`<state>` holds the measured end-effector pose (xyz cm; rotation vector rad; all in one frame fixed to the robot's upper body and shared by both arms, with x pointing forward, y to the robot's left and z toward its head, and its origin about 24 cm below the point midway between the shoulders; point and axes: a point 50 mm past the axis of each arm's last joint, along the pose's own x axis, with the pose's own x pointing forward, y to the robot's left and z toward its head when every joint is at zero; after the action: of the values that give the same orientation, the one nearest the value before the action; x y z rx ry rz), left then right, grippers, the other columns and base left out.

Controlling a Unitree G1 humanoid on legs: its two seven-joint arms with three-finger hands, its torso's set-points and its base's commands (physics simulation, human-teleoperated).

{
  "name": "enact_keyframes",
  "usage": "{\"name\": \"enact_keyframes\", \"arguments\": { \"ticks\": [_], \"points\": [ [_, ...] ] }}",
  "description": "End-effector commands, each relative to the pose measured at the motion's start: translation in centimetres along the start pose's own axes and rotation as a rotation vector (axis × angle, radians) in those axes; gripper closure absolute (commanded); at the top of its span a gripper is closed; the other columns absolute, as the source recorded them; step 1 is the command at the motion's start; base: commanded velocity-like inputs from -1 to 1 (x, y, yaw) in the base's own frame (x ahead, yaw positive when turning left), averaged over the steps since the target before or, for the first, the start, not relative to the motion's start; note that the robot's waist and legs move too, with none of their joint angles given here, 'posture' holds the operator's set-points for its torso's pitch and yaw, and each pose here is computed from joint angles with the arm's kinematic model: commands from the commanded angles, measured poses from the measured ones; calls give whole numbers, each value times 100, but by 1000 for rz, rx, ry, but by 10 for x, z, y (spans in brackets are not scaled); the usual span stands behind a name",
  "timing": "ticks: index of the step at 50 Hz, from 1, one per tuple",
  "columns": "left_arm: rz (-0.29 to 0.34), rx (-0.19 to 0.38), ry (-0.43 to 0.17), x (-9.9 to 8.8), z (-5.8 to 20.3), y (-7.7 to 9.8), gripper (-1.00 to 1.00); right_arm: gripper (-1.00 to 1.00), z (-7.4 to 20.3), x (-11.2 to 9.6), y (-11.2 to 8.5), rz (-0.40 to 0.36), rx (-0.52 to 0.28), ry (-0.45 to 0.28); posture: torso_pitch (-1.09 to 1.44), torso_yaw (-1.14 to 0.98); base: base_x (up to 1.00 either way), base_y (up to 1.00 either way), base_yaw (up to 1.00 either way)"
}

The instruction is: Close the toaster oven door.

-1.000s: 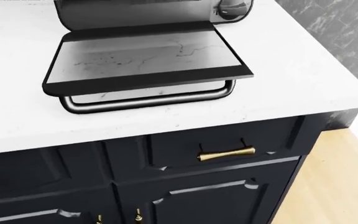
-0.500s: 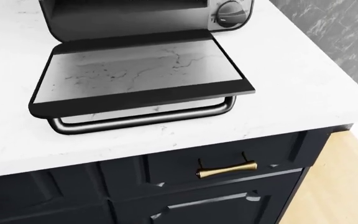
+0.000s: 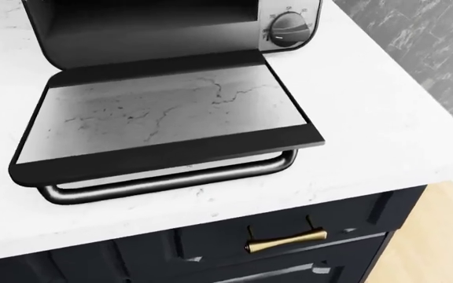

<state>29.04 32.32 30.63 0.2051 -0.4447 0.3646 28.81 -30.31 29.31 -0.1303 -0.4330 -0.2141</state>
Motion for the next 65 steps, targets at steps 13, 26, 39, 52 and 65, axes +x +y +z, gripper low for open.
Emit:
{"name": "enact_keyframes", "arguments": {
  "ticks": [13, 26, 39, 52, 65],
  "points": [
    [6, 2, -87, 1, 19, 3, -100, -100, 18, 1, -4, -16, -18, -80, 0, 0, 12, 0, 0],
    [11, 0, -90, 2, 19, 4, -100, -100, 18, 0, -4, -14, -19, -80, 0, 0, 12, 0, 0],
    [22, 6, -90, 2, 18, 9, -100, -100, 21, 3, -5, -28, -9, -92, 0, 0, 5, 0, 0],
    [44, 23, -147, 2, 22, 12, -100, -100, 11, 3, -7, -81, -141, -118, 0, 0, 0, 0, 0],
    [16, -4, -138, 1, 24, 12, -100, -100, 16, 3, -13, -93, -165, -142, 0, 0, 0, 0, 62]
  ]
}}
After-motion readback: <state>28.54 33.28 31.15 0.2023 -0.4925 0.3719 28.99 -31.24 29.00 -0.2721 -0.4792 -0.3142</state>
